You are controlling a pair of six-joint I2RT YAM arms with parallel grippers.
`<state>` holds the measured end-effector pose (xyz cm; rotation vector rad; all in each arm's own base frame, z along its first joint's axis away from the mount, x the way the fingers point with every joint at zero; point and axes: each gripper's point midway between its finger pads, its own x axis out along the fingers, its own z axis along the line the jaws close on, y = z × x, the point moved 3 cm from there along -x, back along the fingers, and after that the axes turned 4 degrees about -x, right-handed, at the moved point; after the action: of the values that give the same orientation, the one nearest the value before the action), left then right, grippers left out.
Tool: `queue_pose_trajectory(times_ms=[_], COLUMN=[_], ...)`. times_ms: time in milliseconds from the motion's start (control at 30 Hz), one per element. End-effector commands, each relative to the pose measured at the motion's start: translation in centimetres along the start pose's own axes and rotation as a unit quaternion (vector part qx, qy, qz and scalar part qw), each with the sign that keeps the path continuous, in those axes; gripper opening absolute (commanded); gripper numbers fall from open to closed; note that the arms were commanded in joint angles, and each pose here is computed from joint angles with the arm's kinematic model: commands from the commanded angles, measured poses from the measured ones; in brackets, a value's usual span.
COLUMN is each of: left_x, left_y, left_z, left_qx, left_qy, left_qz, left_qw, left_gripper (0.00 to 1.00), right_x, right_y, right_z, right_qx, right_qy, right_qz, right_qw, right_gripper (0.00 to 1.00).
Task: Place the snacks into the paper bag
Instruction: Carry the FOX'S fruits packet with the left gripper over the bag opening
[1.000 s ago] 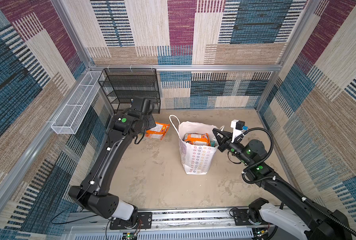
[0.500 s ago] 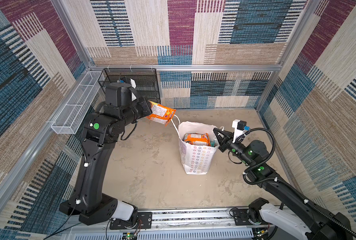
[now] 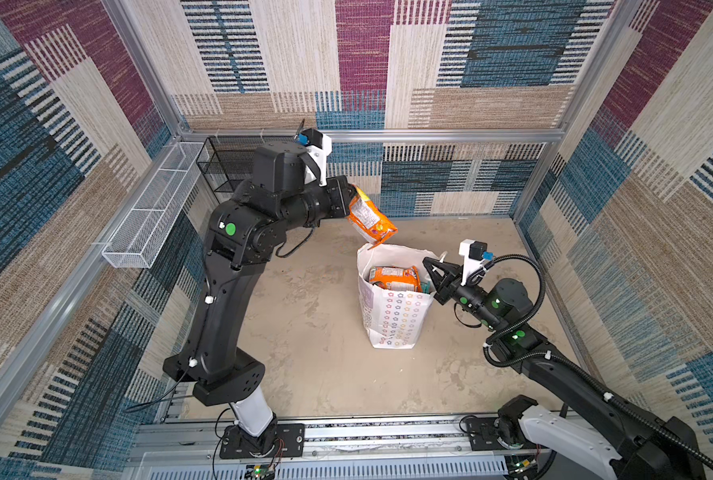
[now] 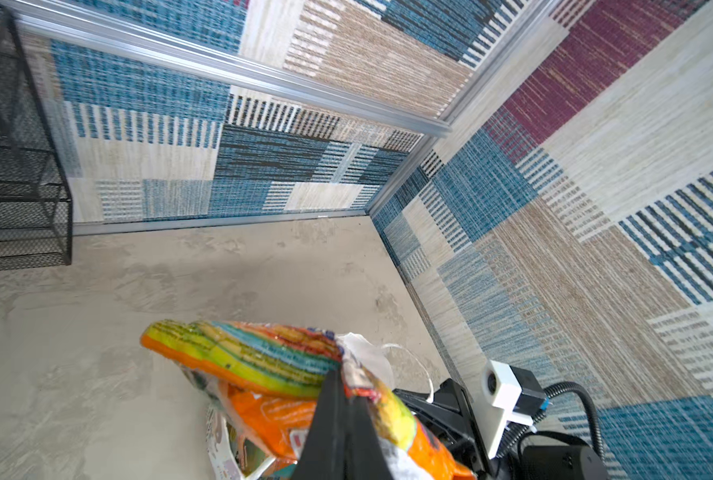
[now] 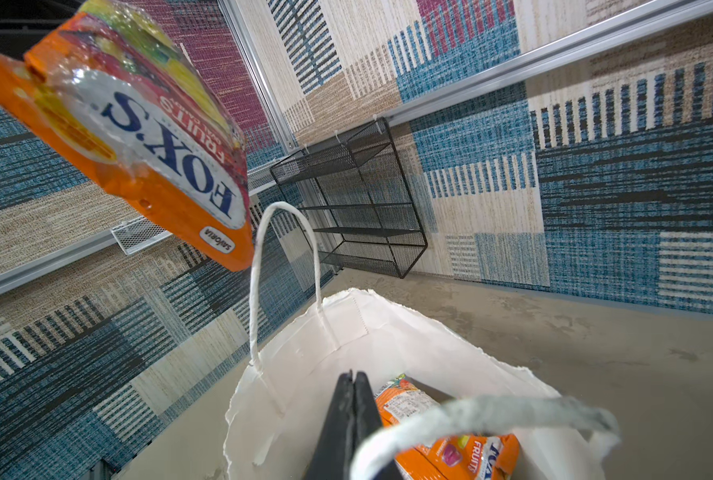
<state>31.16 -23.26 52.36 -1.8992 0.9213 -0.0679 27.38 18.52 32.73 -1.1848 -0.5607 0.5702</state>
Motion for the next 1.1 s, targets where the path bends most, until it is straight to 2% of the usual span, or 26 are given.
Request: queue_pose_trajectory(times_ms=[0, 267, 400, 600, 800, 1067], left_x=[0.8, 0.9, 2.2, 5.5, 8.1, 10.3], left_y=[-0.1, -0.2, 0.8, 4.2, 7.7, 11.8], left_z=[-1.8, -4.9, -4.8, -3.5, -1.0, -1.1], left_qx=[0.036, 0.057, 0.050, 0.038, 0.030, 0.031], left_qy=[0.024, 0.055, 0.055, 0.024, -0.050, -0.080], left_qz=[-0.010, -0.032, -0.012, 0.045, 0.081, 0.121], left_qw=[0.999, 0.996, 0.997, 0.998, 0.995, 0.989], left_gripper=[0.00, 0.00, 0.00, 0.00, 0.00, 0.00], right_x=[0.2, 0.3, 0.2, 0.5, 0.2, 0.2], right_y=[-0.7, -0.5, -0.6, -0.6, -1.0, -1.0], right_z=[0.2, 0.2, 0.2, 0.3, 0.6, 0.4], right_qx=[-0.008, -0.012, -0.013, -0.015, -0.018, -0.019], right_qy=[-0.001, 0.004, 0.006, 0.006, 0.007, 0.016], right_qz=[-0.011, -0.008, -0.010, -0.004, -0.012, -0.011], right_qw=[1.000, 1.000, 1.000, 1.000, 1.000, 1.000], right_gripper=[0.05, 0.05, 0.05, 0.05, 0.05, 0.05])
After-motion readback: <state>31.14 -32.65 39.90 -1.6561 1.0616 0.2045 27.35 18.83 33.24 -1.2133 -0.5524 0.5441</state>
